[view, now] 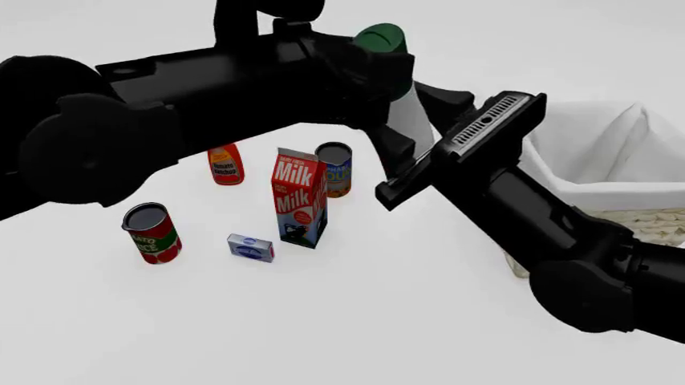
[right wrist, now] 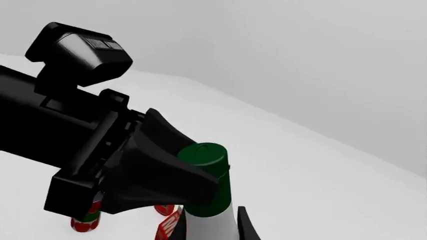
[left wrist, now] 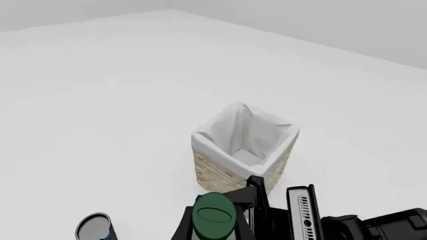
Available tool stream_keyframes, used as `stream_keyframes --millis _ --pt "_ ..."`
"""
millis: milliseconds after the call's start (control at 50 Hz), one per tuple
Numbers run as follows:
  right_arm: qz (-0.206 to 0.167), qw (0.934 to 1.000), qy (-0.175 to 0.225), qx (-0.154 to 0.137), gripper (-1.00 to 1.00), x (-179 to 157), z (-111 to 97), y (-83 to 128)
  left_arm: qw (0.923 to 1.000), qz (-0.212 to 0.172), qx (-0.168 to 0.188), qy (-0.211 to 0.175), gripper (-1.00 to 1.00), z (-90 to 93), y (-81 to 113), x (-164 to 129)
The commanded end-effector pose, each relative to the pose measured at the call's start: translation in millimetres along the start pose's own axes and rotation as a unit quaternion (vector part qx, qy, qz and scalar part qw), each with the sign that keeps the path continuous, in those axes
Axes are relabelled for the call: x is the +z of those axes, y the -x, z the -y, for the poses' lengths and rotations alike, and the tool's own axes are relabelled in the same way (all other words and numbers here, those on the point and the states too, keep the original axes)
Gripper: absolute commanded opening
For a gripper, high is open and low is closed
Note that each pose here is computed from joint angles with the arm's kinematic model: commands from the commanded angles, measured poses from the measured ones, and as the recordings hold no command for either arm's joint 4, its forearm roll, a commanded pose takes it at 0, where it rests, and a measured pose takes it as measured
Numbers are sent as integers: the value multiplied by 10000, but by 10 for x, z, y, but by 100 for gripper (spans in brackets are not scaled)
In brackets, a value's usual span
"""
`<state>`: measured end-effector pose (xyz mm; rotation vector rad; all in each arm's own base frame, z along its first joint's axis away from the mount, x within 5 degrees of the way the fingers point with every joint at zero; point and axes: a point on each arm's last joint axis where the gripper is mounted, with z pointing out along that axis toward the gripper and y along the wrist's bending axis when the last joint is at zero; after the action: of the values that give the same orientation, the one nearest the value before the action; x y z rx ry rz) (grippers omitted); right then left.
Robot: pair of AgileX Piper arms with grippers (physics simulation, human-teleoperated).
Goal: Pick the salad dressing and place it in the basket.
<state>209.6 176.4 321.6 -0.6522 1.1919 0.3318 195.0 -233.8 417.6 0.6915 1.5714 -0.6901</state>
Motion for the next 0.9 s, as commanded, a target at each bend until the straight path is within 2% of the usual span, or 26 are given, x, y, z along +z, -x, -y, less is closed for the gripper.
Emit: stream_keyframes --millis 20,160,200,360,480,500,560,600,740,900 --pt "15 10000 -23 57 -100 -6 11 -15 9999 14 -61 -85 100 48 28 -23" --pt "-7 10000 -24 81 -100 3 8 -39 9996 -42 -177 -226 100 137 67 -38" --pt "-11 10000 -31 78 -100 5 11 -44 9988 -92 -272 -385 100 236 79 -53" --pt "-17 9999 -42 98 -100 10 13 -60 9991 -77 -255 -339 100 208 132 -91" --pt "-30 9999 -46 116 -100 8 12 -78 9993 177 -123 -316 100 183 367 -302" --pt "-34 9999 -49 122 -100 6 13 -84 9990 304 -154 -304 100 170 462 -407" --pt "-30 9999 -49 130 -100 -2 11 -88 9984 495 -23 -283 100 153 569 -569" --pt "-28 9999 -51 142 -100 -10 10 -92 9974 649 -126 -290 100 146 667 -731" --pt "-43 9998 -71 165 -100 -23 14 -124 9928 1165 -72 -264 100 115 931 -1254" --pt "3 9998 -107 191 -100 -62 30 -110 9841 1774 112 -68 100 46 1076 -1929"
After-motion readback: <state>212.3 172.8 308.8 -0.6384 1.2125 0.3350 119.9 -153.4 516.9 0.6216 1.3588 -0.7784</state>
